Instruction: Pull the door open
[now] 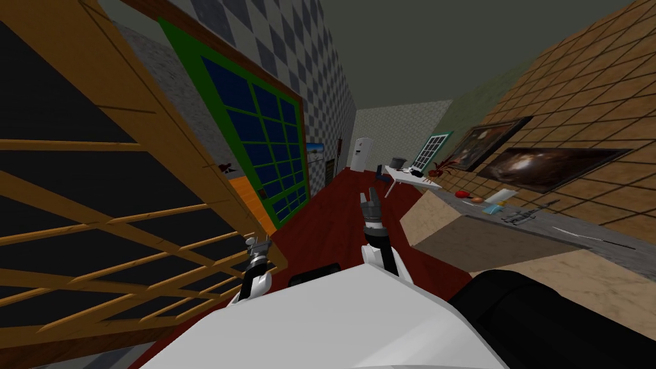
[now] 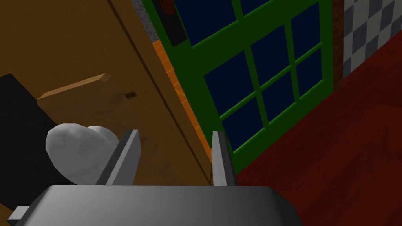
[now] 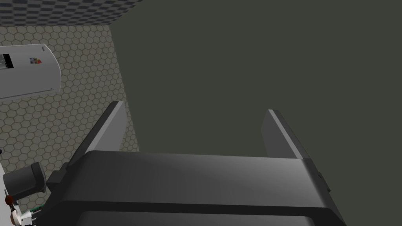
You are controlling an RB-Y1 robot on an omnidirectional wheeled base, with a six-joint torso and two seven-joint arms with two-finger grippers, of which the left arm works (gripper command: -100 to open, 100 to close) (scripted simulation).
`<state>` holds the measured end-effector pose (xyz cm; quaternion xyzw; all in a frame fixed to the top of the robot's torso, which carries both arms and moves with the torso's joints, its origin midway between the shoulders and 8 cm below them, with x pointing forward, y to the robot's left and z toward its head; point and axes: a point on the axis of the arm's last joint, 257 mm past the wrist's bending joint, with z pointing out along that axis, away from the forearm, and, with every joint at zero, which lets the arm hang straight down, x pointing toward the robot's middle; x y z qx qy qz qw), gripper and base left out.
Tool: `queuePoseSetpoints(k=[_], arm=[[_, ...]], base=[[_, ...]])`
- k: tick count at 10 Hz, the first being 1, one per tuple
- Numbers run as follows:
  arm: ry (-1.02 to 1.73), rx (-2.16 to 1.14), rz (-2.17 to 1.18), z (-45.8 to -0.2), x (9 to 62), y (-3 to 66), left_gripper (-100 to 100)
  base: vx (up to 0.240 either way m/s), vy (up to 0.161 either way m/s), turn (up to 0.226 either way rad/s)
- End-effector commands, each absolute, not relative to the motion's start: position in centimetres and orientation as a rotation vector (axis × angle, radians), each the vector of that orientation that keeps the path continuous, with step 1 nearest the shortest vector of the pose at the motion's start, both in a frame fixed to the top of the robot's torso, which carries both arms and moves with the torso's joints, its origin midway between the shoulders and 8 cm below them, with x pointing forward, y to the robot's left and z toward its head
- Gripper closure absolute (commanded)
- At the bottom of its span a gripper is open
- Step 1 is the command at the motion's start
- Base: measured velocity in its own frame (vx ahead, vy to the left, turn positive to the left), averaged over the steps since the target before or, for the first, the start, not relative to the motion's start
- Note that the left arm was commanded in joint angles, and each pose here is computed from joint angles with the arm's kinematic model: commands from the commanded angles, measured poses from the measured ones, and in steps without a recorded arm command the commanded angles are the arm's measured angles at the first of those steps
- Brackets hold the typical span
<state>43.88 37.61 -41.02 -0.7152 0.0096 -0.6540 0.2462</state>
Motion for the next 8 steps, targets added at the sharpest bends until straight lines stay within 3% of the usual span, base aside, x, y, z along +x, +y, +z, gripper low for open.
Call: queuePoseSetpoints(k=[1, 8], arm=[[-0.04, -1.948, -1.816, -40.6, 43.9, 38.7, -100], [-0.265, -2.003, -1.96, -40.0, 45.0, 38.0, -100]], base=[[-0.102, 0.024, -0.088], [-0.085, 0.024, -0.063]])
